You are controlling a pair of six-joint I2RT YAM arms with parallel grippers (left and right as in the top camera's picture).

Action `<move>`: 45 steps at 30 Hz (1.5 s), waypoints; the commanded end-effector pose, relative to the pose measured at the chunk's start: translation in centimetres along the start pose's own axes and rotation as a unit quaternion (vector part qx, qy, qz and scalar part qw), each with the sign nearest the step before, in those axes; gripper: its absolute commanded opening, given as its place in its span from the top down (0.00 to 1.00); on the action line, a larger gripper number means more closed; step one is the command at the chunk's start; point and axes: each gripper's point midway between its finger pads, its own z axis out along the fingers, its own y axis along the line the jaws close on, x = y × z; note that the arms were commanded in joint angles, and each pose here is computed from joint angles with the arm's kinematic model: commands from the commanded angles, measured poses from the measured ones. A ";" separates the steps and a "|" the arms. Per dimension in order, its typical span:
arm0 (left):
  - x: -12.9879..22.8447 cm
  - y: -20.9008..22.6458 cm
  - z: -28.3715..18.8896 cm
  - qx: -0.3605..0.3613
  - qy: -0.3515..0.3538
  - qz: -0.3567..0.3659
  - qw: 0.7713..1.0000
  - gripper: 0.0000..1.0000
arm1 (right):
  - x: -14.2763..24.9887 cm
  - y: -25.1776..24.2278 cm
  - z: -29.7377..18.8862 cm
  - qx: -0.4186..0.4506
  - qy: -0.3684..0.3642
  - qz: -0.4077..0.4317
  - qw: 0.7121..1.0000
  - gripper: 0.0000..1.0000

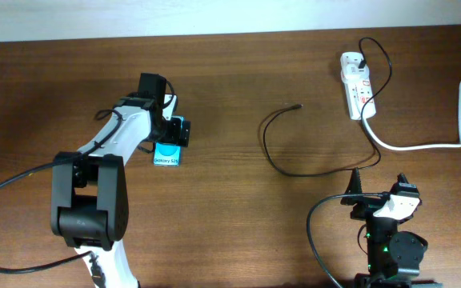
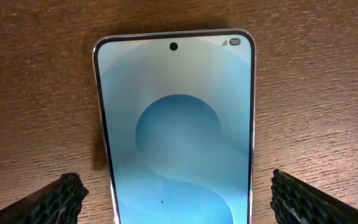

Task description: Plug charger to phone and switch on socket

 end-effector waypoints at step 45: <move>8.1 0.4 2.5 -0.020 0.114 -0.072 0.991 0.37 | 0.4 -0.1 0.0 0.001 0.005 -0.003 1.000 0.02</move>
